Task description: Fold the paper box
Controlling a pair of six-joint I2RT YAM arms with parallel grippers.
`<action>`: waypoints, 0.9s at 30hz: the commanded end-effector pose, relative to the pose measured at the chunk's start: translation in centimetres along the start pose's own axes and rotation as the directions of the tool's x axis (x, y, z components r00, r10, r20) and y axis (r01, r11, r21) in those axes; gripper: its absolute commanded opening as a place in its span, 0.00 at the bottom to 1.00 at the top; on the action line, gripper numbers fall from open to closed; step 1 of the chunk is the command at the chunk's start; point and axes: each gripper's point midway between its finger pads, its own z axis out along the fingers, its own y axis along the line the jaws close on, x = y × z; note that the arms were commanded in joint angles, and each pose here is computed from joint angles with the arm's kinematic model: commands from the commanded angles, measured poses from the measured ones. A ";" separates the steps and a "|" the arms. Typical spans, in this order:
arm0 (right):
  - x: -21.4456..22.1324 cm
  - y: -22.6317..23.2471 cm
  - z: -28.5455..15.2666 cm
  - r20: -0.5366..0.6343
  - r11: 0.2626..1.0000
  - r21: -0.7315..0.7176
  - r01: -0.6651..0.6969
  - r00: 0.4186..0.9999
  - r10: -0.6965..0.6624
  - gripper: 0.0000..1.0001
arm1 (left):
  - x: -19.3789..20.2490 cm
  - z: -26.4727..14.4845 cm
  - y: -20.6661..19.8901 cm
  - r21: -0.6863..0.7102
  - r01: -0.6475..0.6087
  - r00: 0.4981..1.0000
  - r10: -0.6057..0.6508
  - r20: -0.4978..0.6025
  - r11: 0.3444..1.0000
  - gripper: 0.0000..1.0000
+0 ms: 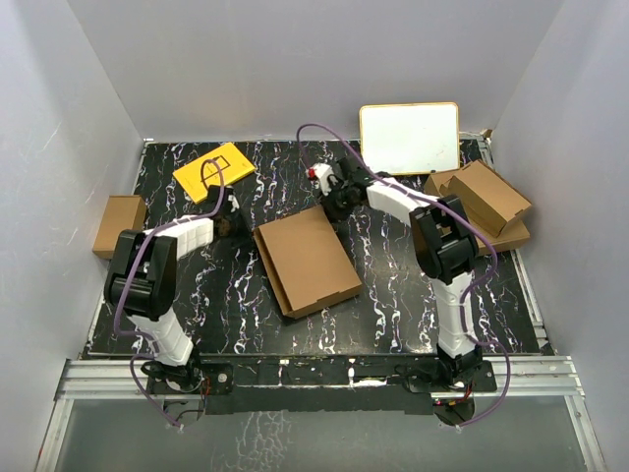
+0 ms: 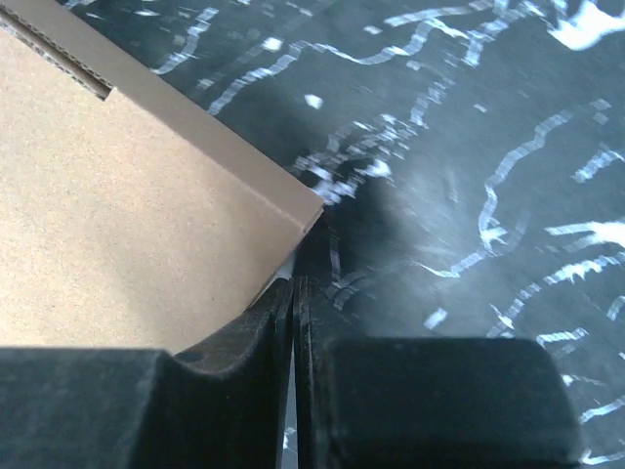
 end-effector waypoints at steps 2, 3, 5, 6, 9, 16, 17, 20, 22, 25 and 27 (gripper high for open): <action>-4.7 6.1 0.8 0.062 0.996 -0.055 0.065 0.996 -0.062 0.11 | -1.2 0.2 -5.9 0.114 -0.045 0.999 0.046 -0.005 0.993 0.05; -5.0 6.4 0.8 0.066 0.996 -0.053 0.070 0.996 -0.066 0.11 | -1.0 0.5 -6.4 0.109 -0.063 0.998 0.065 -0.013 0.992 0.05; -5.4 5.9 0.7 0.068 0.997 -0.024 0.068 0.995 -0.066 0.11 | -0.9 0.8 -6.6 0.090 -0.083 0.996 0.085 -0.019 0.992 0.05; -5.3 5.1 0.5 0.060 0.998 0.010 0.067 0.996 -0.068 0.11 | -0.9 0.7 -6.2 0.071 -0.083 0.996 0.085 -0.018 0.994 0.05; -4.8 3.0 -0.6 0.066 0.999 0.042 0.035 0.997 -0.037 0.13 | -1.1 0.1 -4.1 0.010 -0.082 0.997 0.082 0.003 0.997 0.08; -3.2 0.6 -4.2 0.108 0.998 0.067 -0.009 0.994 0.001 0.25 | -1.1 -3.1 0.4 -0.085 -0.059 0.997 0.063 0.045 0.995 0.19; -2.9 0.8 -4.6 0.114 0.998 0.063 -0.011 0.994 0.004 0.26 | -0.9 -3.7 0.3 -0.076 -0.061 0.997 0.065 0.051 0.995 0.19; -1.8 1.4 -5.1 0.130 0.998 0.055 -0.019 0.991 0.011 0.26 | 0.2 -4.4 0.4 -0.044 -0.050 0.997 0.052 0.049 0.998 0.20; -1.6 1.1 -5.1 0.136 0.997 0.070 -0.016 0.991 0.007 0.26 | 0.5 -4.2 0.6 -0.047 -0.048 0.997 0.051 0.053 0.998 0.20; -2.2 -0.1 -4.2 0.121 0.996 0.091 -0.022 0.993 0.011 0.24 | -0.3 -3.1 1.1 -0.085 -0.055 0.997 0.059 0.042 0.995 0.17; -2.7 -0.7 -3.4 0.104 0.996 0.086 -0.030 0.994 0.021 0.22 | -1.4 -2.2 0.7 -0.090 -0.063 0.997 0.066 0.033 0.994 0.15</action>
